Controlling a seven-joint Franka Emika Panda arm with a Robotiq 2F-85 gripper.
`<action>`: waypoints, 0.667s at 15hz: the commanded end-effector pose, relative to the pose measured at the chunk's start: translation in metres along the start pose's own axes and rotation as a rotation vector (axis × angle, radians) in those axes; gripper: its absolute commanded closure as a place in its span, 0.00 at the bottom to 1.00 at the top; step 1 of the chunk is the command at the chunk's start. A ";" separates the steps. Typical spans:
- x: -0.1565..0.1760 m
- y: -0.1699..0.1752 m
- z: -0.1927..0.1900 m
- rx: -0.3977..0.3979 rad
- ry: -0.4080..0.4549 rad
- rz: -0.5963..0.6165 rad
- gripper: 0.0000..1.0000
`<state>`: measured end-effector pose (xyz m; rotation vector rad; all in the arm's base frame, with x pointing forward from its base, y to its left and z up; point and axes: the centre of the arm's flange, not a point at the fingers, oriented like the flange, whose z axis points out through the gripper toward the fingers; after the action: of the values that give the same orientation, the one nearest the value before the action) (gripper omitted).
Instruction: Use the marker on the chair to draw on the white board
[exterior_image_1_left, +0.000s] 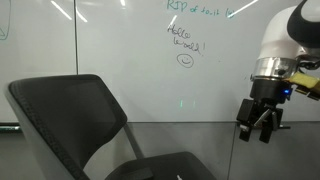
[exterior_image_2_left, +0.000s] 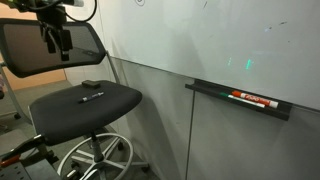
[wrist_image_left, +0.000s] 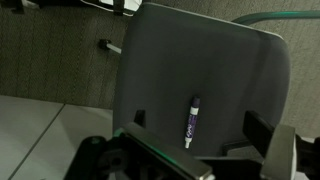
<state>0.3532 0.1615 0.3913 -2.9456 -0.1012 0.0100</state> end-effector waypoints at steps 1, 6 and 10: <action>0.028 -0.026 0.023 -0.035 0.022 -0.087 0.00; 0.042 -0.065 0.057 -0.097 0.053 -0.190 0.00; 0.054 -0.088 0.084 -0.159 0.082 -0.271 0.00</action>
<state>0.3807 0.2413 0.3383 -3.0313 -0.4493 -0.1029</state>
